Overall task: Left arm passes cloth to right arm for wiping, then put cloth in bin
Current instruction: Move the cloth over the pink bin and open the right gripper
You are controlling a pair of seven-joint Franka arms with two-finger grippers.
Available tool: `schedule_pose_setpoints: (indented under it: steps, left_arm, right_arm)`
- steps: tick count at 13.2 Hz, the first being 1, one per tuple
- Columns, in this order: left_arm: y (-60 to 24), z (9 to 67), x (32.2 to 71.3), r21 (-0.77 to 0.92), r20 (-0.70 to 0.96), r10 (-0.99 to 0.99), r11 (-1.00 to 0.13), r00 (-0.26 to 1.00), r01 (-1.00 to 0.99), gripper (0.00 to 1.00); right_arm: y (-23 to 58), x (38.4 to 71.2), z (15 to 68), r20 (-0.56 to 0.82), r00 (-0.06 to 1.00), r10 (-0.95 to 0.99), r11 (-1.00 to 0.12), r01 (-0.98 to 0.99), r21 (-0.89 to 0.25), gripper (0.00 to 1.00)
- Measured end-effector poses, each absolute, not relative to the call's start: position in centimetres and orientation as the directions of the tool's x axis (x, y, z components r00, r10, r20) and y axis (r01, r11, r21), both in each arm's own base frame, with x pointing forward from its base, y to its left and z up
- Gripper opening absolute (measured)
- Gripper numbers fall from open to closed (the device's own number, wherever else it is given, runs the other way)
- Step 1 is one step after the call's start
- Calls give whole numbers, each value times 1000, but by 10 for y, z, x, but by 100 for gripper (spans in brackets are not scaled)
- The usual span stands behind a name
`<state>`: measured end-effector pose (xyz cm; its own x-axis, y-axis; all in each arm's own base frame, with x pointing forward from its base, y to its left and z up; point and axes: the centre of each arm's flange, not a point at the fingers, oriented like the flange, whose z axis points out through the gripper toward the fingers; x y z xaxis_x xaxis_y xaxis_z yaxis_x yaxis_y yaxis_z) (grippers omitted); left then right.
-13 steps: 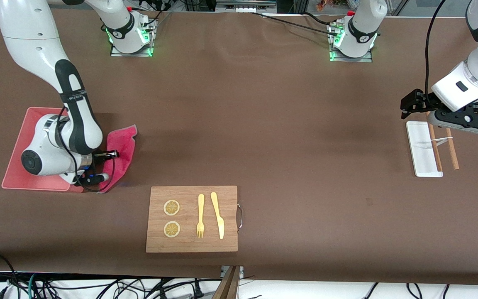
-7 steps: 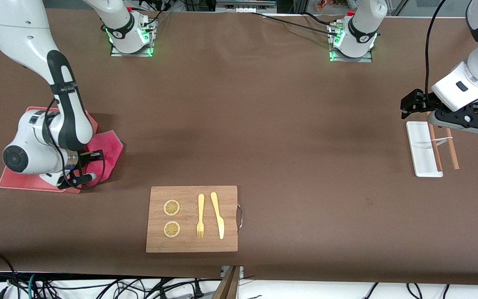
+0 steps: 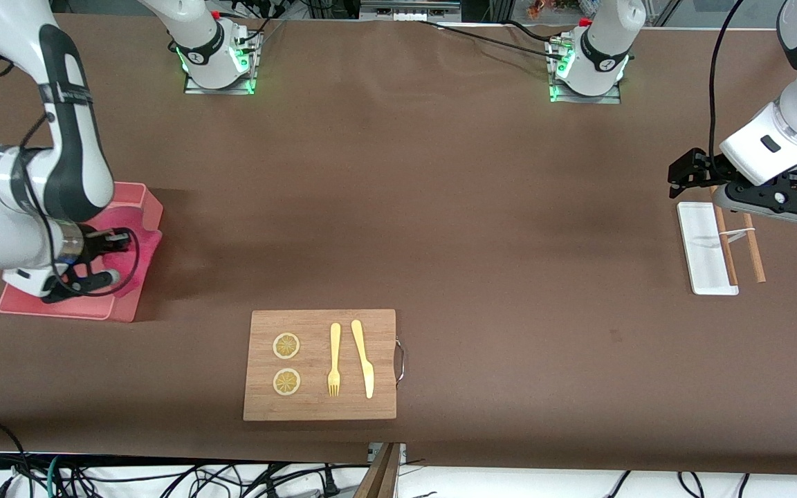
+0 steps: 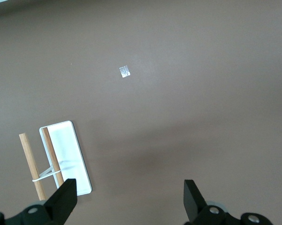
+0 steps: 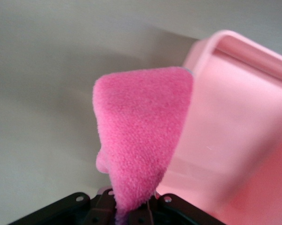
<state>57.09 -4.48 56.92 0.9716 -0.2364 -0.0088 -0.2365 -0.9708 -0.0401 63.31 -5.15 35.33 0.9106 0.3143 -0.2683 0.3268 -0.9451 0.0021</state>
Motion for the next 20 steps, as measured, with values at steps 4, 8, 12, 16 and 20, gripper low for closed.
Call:
schedule_pose_setpoints:
  steps: [4, 8, 12, 16, 20]
  left_arm:
    - [-45, 569, 571, -40, -9, -236, -971, 972, -236, 100]
    - [-45, 569, 571, -40, -9, -236, -971, 972, -236, 100]
    - [-45, 569, 571, -40, -9, -236, -971, 972, -236, 100]
    - [-45, 569, 571, -40, -9, -236, -971, 972, -236, 100]
    - [-45, 569, 571, -40, -9, -236, -971, 972, -236, 100]
  right_arm:
    - [-103, 622, 386, -259, 907, 332, -937, 349, 22, 4]
    - [-122, 614, 371, -289, 899, 327, -939, 343, 5, 41]
    - [-119, 616, 356, -305, 893, 332, -937, 348, -1, 85]
    - [-110, 619, 404, -199, 924, 326, -944, 329, -16, 100]
    - [-59, 598, 481, -150, 966, 213, -977, 211, -30, 100]
